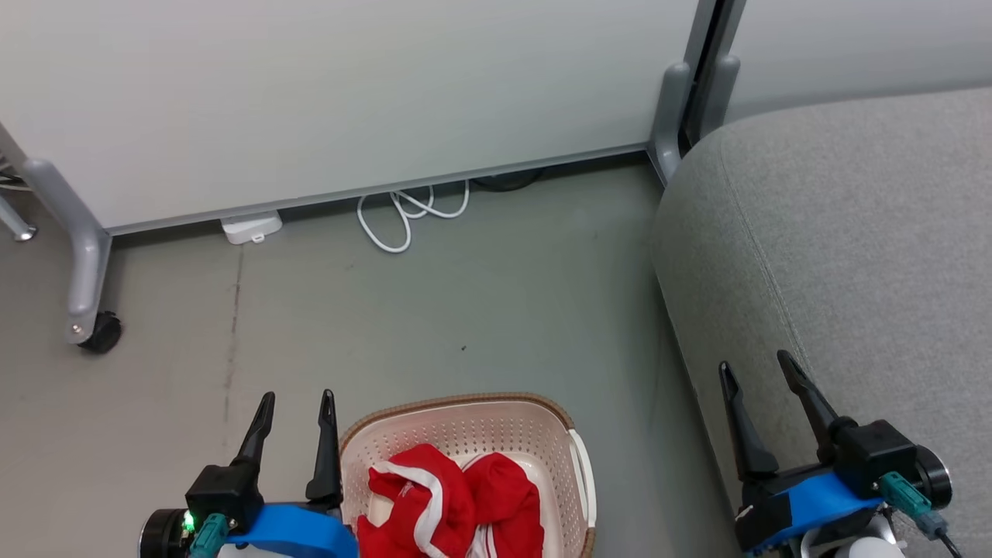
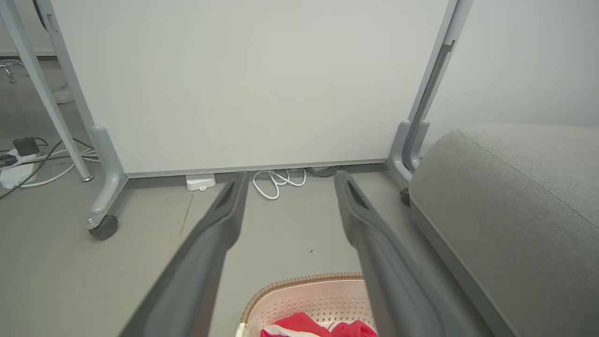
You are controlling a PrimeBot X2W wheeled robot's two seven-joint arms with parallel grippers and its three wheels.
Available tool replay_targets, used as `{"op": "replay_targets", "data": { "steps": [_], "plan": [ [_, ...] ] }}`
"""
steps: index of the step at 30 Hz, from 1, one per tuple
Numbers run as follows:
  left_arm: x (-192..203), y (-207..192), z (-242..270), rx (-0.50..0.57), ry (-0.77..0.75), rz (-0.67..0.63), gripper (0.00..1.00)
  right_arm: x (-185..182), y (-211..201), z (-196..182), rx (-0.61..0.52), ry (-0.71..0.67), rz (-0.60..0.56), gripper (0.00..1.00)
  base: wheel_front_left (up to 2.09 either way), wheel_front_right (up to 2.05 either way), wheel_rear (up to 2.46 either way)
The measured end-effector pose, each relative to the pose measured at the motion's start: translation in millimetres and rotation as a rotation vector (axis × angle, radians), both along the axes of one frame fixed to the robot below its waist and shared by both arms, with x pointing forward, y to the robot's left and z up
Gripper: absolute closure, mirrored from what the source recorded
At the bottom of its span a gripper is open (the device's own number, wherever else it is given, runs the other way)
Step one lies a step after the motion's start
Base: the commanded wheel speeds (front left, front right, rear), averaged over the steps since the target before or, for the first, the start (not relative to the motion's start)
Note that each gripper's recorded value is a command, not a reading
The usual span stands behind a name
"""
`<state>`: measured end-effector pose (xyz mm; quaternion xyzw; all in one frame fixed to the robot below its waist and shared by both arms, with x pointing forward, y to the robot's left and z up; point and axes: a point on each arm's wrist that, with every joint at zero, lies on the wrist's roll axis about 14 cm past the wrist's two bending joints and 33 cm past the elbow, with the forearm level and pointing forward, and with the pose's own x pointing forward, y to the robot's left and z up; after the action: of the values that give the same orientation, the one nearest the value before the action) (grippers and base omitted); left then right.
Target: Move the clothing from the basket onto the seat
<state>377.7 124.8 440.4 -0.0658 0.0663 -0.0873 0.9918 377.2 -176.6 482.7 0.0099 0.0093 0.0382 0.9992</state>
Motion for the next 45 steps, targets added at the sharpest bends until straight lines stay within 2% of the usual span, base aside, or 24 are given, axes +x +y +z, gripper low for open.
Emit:
{"op": "replay_targets", "data": {
  "steps": [6, 14, 31, 40, 45],
  "plan": [
    [15.4, -19.0, -33.3, 0.026, 0.089, -0.071, 0.0, 8.8, -7.9, -11.4, -0.007, 0.027, -0.021, 0.0, 0.0, 0.0, 0.0],
    [26.7, -42.0, -103.7, 0.085, 0.276, -0.186, 0.0, 23.7, -19.6, -34.5, 0.001, 0.08, -0.054, 0.0, 0.0, 0.0, 0.0],
    [-7.6, -67.7, -248.9, 0.189, 0.737, -0.417, 0.0, 49.2, -38.9, -88.8, 0.021, 0.197, -0.106, 0.0, 0.0, 0.0, 0.0],
    [-11.6, -68.9, -289.3, 0.226, 0.864, -0.462, 0.0, 53.3, -48.3, -110.2, 0.02, 0.243, -0.132, 0.0, 0.0, 0.0, 0.0],
    [-9.9, -63.3, -312.0, 0.266, 0.922, -0.434, 0.0, 55.0, -49.6, -126.3, 0.021, 0.279, -0.136, 0.0, 0.0, 0.0, 0.0]
  ]
}}
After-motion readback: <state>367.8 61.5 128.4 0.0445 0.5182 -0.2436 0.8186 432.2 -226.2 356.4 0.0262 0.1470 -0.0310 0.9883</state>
